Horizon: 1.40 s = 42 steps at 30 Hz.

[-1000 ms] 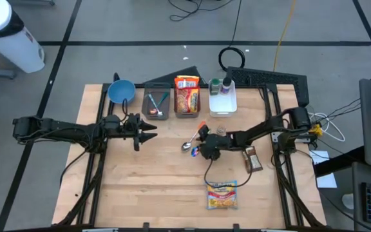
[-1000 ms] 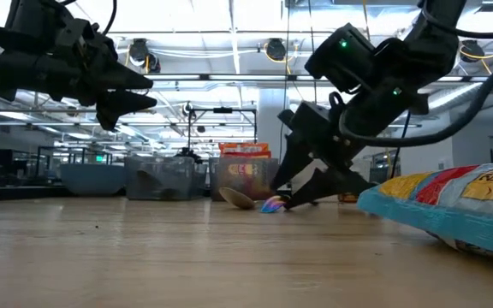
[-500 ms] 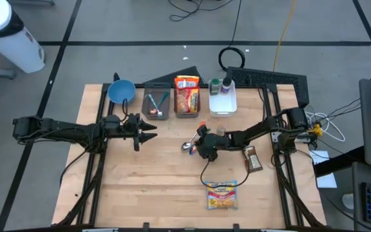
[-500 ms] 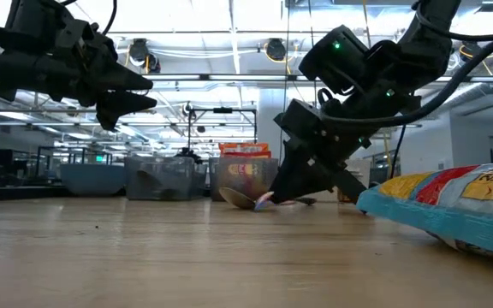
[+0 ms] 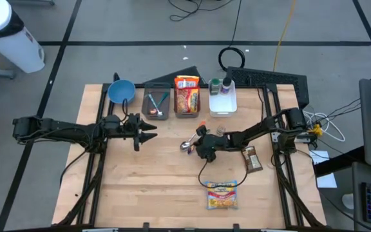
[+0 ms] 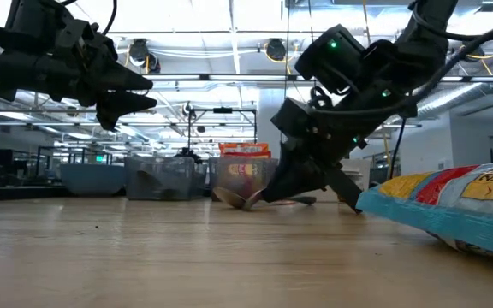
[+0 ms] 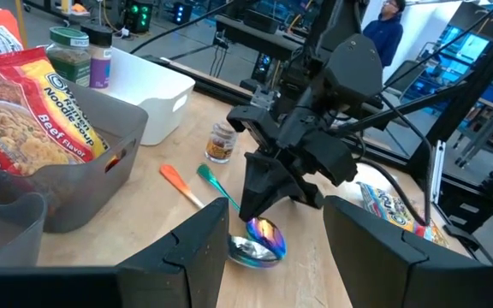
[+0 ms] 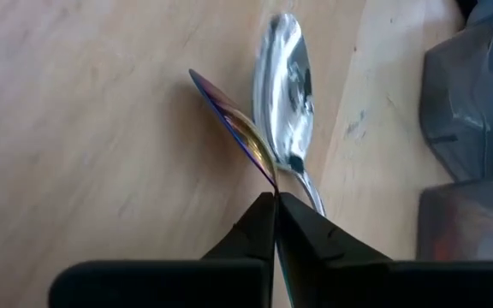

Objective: Pick & Place Food Item
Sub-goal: Put the blue spoon into the left black bin

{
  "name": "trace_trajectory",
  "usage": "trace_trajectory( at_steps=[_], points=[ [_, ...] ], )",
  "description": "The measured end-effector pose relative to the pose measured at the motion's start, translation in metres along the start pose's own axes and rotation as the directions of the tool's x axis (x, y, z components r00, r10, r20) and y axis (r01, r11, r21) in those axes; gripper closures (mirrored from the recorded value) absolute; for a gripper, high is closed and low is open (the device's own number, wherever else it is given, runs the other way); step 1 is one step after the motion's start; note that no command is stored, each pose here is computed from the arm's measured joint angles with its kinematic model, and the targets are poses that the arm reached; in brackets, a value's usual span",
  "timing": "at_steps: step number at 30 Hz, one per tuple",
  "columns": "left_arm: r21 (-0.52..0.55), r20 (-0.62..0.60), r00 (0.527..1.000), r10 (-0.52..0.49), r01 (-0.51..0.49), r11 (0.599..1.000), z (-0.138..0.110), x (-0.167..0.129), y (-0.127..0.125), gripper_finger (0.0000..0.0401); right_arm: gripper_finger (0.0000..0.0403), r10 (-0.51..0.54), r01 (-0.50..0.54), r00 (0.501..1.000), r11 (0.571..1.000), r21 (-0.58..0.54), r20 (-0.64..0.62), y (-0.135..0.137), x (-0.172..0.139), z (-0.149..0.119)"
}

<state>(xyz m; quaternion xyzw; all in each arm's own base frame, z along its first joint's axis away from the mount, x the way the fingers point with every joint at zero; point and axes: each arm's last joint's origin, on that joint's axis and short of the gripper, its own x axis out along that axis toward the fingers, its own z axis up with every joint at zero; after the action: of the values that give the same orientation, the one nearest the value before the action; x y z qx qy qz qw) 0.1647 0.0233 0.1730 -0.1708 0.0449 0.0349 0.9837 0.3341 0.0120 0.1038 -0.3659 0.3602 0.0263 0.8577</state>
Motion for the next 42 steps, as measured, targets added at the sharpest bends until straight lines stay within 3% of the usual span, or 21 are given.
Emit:
trace_trajectory(
  at_steps=[13, 18, 25, 33, 42],
  points=[
    [0.006, 0.000, 1.000, 0.000, 0.000, 1.000, 0.000, 0.000, 0.000, 0.0199, 0.0402, -0.010, 0.008, 1.000, 0.995, 0.095, 0.020, -0.008, 0.000, 0.013],
    [0.023, 0.000, 1.000, 0.000, 0.000, 1.000, 0.000, 0.000, 0.000, 0.0199, 0.0402, -0.015, 0.009, 0.998, 0.994, 0.107, 0.055, -0.008, -0.009, 0.022],
    [0.065, 0.000, 1.000, 0.000, 0.000, 0.998, 0.000, 0.000, 0.000, 0.0199, 0.0403, -0.057, 0.028, 0.991, 0.974, 0.223, 0.122, -0.023, -0.033, 0.036],
    [0.091, 0.004, 1.000, -0.001, 0.000, 0.996, 0.000, 0.000, 0.000, 0.0199, 0.0403, -0.145, 0.054, 0.963, 0.929, 0.366, 0.226, -0.046, -0.066, 0.051],
    [0.124, 0.020, 1.000, -0.006, 0.003, 0.992, 0.002, 0.000, -0.001, 0.0199, 0.0403, -0.222, 0.006, 0.915, 0.842, 0.539, 0.338, -0.064, -0.088, 0.060]
  ],
)
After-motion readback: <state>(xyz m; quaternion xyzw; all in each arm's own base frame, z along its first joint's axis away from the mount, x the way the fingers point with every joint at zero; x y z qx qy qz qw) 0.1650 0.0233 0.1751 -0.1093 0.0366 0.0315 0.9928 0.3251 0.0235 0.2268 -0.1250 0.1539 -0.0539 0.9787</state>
